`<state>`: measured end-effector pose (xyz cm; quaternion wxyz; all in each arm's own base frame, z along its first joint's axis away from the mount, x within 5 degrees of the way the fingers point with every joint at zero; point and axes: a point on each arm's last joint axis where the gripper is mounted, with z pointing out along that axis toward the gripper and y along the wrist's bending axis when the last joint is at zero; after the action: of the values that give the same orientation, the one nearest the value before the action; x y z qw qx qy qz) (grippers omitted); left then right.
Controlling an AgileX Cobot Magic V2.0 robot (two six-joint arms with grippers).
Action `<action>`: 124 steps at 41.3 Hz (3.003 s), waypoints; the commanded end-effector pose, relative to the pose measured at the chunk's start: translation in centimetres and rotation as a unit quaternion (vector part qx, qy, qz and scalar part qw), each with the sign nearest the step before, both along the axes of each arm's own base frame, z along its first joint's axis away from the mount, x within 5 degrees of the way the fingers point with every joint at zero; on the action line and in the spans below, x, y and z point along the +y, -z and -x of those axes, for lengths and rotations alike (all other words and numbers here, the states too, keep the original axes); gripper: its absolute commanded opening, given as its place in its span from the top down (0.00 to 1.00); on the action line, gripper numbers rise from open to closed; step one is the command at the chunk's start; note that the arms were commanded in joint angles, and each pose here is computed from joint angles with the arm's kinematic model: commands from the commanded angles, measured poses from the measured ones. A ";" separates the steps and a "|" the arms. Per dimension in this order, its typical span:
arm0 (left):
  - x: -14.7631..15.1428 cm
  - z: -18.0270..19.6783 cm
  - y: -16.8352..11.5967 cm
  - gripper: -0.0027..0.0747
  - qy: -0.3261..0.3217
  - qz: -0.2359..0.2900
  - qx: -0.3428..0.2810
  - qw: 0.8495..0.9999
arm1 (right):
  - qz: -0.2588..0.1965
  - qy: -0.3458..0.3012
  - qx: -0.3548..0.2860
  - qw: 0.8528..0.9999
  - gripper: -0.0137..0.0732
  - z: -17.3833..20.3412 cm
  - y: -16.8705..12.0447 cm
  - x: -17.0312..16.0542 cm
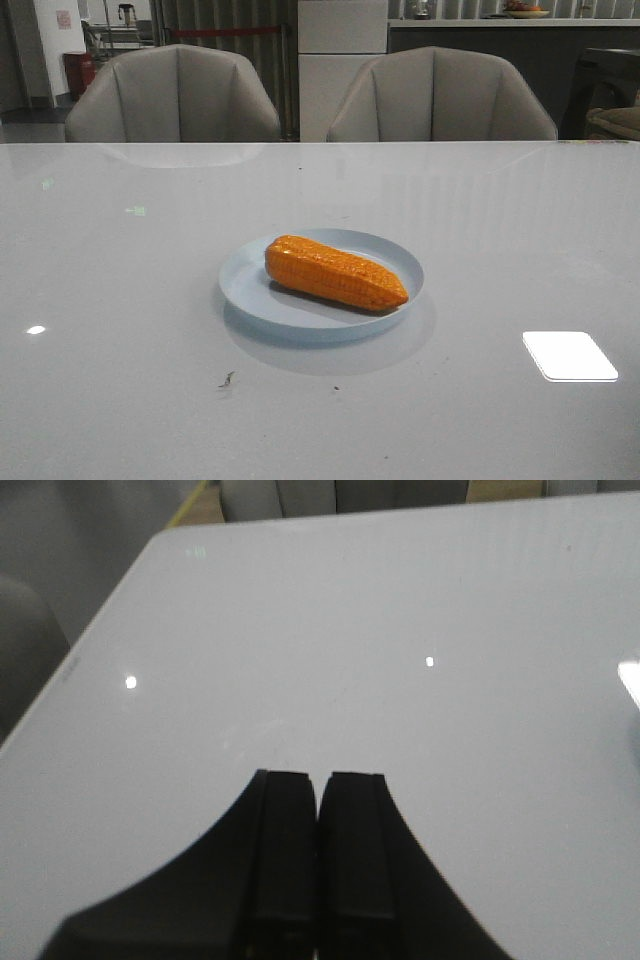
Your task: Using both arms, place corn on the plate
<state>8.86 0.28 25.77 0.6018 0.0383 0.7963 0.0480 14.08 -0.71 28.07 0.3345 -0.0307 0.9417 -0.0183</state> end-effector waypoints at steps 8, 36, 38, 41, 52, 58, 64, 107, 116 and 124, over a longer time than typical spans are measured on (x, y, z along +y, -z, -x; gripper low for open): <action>-0.1 2.9 1.1 0.85 -0.002 0.000 -0.186 0.982 | 0.000 0.005 -0.038 0.999 0.17 -0.4 -1.1 -0.1; -0.1 3.2 5.5 0.85 -0.002 0.001 -0.187 0.982 | 0.000 0.005 -0.038 0.999 0.17 -0.4 -1.1 -0.1; -0.1 3.3 5.2 0.85 -0.002 0.000 -0.200 0.980 | 0.000 0.005 -0.038 0.999 0.17 -0.4 -1.1 -0.1; -0.1 3.3 5.1 0.85 -0.002 0.000 -0.206 0.978 | 0.000 0.005 -0.038 0.999 0.17 -0.4 -1.1 -0.1; -0.1 3.3 5.1 0.85 -0.002 0.000 -0.207 0.978 | 0.000 0.005 -0.038 0.999 0.17 -0.4 -1.1 -0.1; -0.1 3.3 5.1 0.85 -0.002 0.000 -0.207 0.978 | 0.000 0.005 -0.038 0.999 0.17 -0.4 -1.1 -0.1; -0.1 3.3 5.1 0.85 -0.002 0.000 -0.207 0.978 | 0.000 0.005 -0.038 0.999 0.17 -0.4 -1.1 -0.1; -0.1 3.3 5.1 0.85 -0.002 0.000 -0.207 0.978 | -0.080 -0.019 -0.365 0.927 0.81 6.2 -1.2 1.6; -0.1 3.3 5.1 0.85 -0.002 0.000 -0.207 0.978 | -0.088 0.000 -0.507 0.857 0.81 9.1 1.0 1.0; -0.1 3.3 5.1 0.85 -0.002 0.000 -0.207 0.978 | -0.085 0.012 -0.553 0.829 0.81 9.5 3.5 0.7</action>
<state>5.62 0.19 20.99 0.7295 0.0321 0.6807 0.0591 5.05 0.25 23.63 0.7554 0.0136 0.6533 0.0495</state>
